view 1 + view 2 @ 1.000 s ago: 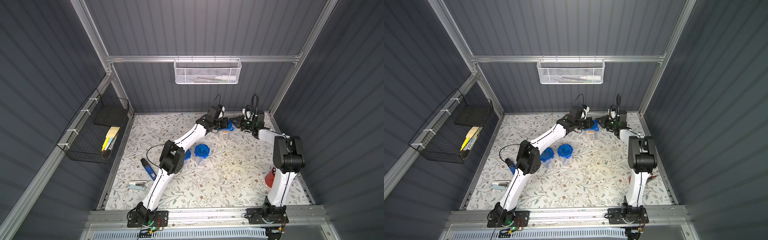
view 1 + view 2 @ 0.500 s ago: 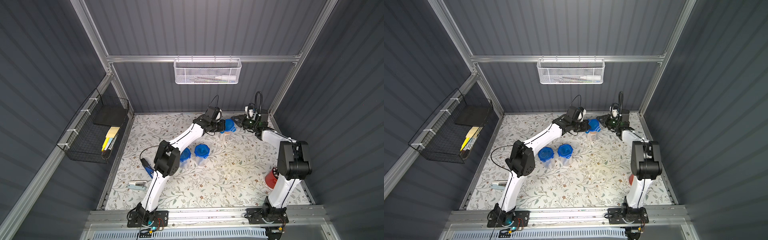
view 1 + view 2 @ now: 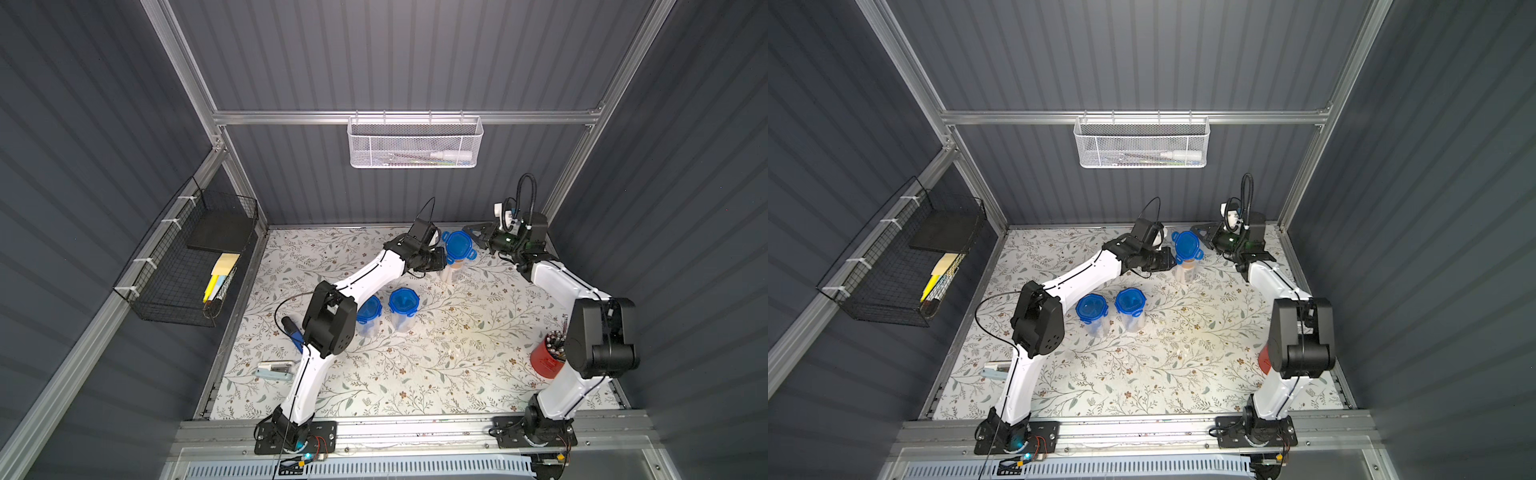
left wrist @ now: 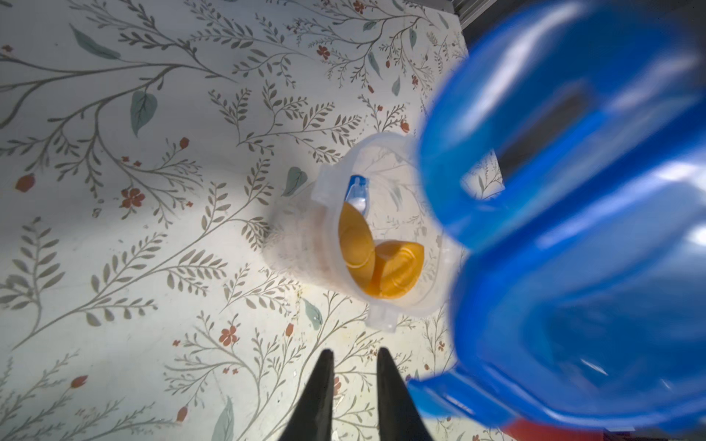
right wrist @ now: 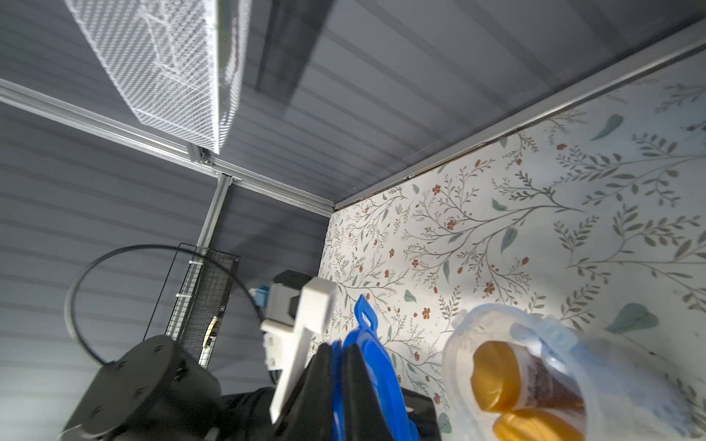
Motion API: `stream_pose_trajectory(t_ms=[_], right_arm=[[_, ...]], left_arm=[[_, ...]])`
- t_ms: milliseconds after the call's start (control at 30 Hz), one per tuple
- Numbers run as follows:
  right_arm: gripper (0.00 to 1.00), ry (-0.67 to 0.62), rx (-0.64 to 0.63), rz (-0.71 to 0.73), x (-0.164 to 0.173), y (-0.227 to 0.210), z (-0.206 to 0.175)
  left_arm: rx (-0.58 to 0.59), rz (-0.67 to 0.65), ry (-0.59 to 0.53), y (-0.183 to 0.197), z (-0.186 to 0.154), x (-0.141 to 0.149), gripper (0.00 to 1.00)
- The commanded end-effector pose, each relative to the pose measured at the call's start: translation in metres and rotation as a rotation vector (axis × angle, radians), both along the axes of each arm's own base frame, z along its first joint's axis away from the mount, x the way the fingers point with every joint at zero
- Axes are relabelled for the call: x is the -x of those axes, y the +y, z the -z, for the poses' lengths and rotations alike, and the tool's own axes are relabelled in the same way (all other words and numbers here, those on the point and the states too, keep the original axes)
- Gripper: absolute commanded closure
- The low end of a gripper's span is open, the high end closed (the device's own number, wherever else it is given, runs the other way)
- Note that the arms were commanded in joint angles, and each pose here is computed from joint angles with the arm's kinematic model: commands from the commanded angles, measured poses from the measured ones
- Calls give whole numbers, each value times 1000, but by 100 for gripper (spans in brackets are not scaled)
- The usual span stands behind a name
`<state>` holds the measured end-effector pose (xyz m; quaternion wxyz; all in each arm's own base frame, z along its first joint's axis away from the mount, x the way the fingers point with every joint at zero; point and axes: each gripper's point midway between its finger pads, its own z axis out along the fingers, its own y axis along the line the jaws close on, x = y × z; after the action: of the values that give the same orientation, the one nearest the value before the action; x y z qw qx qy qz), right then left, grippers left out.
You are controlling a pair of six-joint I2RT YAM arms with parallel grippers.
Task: Take out toiletry kits
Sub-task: Open the lid of the container, then place the lid at the center of the board.
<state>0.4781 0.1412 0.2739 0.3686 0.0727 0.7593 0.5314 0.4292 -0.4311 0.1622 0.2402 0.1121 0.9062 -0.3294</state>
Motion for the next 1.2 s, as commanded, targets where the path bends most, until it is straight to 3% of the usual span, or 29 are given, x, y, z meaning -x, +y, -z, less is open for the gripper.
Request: stream_pose_trajectory(t_ms=[0,200,300,400,767,1000,1100,1167], right_arm=[[98,-51,44,-12,21,1,-24],[99,-23,404,208,52,-47,-17],[99,13,611,396,61,-91,1],[99,28,742,495,68,-117,17],[97,231,980,547,55,-152,100],[95,312,1155,512,45,-146,142],[90,329,1200,497,40,-136,155],[81,349,1161,464,37,-127,167]], left_arm=[[13,-16,-29,8,-28,6,57],[11,-30,-50,12,-36,5,31],[-3,-37,-61,12,-36,2,26],[-26,-45,-69,12,-31,-4,26],[-82,-53,-63,7,-6,-18,25],[-99,-51,-60,2,3,-26,25],[-104,-51,-54,1,8,-27,25],[-105,-51,-52,0,11,-28,25]])
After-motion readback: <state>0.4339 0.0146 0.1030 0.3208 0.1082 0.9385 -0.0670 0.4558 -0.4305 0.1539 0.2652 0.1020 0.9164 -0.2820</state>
